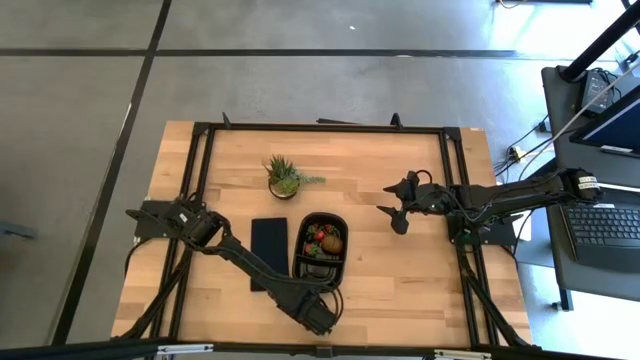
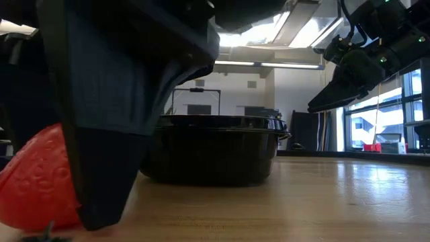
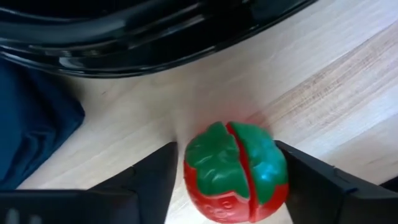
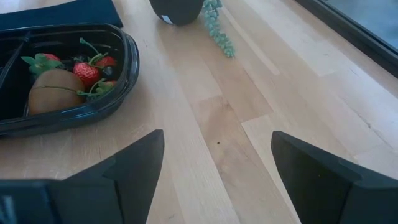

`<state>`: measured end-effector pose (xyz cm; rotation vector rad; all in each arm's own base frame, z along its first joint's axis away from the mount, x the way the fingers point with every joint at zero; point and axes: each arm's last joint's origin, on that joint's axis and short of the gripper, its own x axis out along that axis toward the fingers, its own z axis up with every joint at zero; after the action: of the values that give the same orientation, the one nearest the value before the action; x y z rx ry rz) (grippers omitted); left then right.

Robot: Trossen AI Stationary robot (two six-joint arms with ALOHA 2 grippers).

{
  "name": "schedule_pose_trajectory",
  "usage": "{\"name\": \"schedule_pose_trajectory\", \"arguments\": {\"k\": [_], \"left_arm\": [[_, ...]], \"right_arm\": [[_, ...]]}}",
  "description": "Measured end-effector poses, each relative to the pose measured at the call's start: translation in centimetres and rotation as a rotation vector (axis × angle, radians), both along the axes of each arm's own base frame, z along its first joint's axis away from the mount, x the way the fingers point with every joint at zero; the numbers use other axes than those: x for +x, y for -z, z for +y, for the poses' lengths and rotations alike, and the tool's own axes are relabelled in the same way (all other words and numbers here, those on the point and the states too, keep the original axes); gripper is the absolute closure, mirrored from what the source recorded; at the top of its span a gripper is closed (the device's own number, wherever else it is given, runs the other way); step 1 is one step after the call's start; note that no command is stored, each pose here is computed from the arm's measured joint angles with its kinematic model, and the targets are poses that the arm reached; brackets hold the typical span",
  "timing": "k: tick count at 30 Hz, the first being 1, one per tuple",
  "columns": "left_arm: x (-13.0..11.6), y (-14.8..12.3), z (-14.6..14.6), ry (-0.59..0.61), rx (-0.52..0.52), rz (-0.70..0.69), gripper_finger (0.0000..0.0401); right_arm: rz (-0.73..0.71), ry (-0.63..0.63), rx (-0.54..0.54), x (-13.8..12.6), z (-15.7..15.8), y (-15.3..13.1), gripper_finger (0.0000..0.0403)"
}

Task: Pick and placing Produce into tupperware
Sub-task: Put the red strawberry into the black bin

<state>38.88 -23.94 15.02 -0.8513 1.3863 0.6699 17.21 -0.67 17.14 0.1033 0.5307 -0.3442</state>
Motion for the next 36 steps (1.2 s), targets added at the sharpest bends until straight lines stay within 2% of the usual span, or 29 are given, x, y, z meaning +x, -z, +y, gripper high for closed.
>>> {"name": "schedule_pose_trajectory", "arguments": {"k": [9,15,22,25,30,36], "left_arm": [[0.2,-0.1,0.5,0.028,-0.02,0.018,0.022],[0.9,-1.0,2.1,0.118,-0.093,0.032,0.0219],[1.0,-4.8,4.3,0.182,-0.095,-0.044,0.0224],[0.8,-7.1,5.2,0.212,-0.044,-0.119,0.0223],[1.0,-9.9,8.3,0.235,0.147,-0.238,0.0214],[2.4,-9.9,12.0,0.271,0.244,-0.245,0.0218]], "right_arm": [[0.0,0.0,0.0,0.0,0.0,0.0,0.0105],[0.0,0.001,0.002,0.0,0.0,0.0,0.0105],[0.002,0.001,0.002,0.0,0.0,0.0,0.0105],[0.002,0.001,0.001,0.0,0.0,0.0,0.0105],[0.001,0.001,0.0,0.0,0.0,0.0,0.0105],[0.003,0.002,0.003,0.0,0.0,0.0,0.0104]]}}
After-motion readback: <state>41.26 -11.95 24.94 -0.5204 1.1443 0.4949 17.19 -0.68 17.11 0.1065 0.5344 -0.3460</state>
